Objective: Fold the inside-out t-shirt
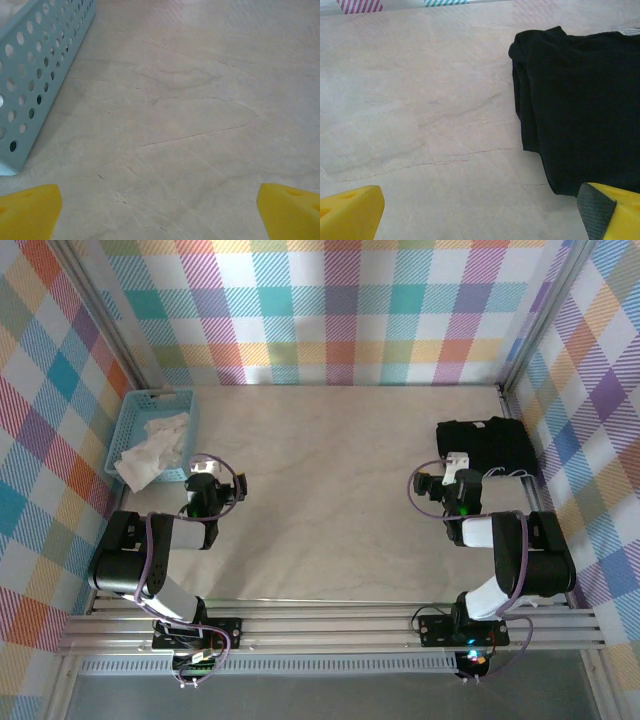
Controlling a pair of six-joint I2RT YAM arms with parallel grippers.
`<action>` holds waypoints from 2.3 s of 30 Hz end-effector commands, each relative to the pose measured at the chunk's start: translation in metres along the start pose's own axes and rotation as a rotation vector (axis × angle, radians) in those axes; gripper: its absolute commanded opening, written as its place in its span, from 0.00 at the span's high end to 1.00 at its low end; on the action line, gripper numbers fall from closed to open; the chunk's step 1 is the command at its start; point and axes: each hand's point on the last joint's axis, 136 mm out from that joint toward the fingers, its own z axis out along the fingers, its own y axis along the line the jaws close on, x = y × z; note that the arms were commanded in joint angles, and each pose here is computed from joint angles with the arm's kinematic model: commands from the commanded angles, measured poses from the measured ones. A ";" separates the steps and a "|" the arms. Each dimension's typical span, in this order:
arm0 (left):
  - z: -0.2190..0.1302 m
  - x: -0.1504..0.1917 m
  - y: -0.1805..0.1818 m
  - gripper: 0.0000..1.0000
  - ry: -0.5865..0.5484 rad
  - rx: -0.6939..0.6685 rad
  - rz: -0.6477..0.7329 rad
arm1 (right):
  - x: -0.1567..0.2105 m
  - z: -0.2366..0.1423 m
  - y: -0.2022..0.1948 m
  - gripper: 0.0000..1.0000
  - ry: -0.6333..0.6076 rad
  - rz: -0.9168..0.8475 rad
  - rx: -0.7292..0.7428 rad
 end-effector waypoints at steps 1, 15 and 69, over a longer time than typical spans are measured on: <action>0.001 -0.008 0.001 0.00 -0.027 0.004 -0.004 | -0.017 0.001 0.002 0.00 -0.056 -0.017 -0.013; 0.001 -0.008 0.001 0.00 -0.027 0.005 -0.005 | -0.016 0.001 0.002 0.00 -0.055 -0.017 -0.014; 0.097 -0.059 0.174 0.07 0.538 -0.564 -0.429 | -0.054 -0.056 0.136 0.00 0.240 0.158 -0.378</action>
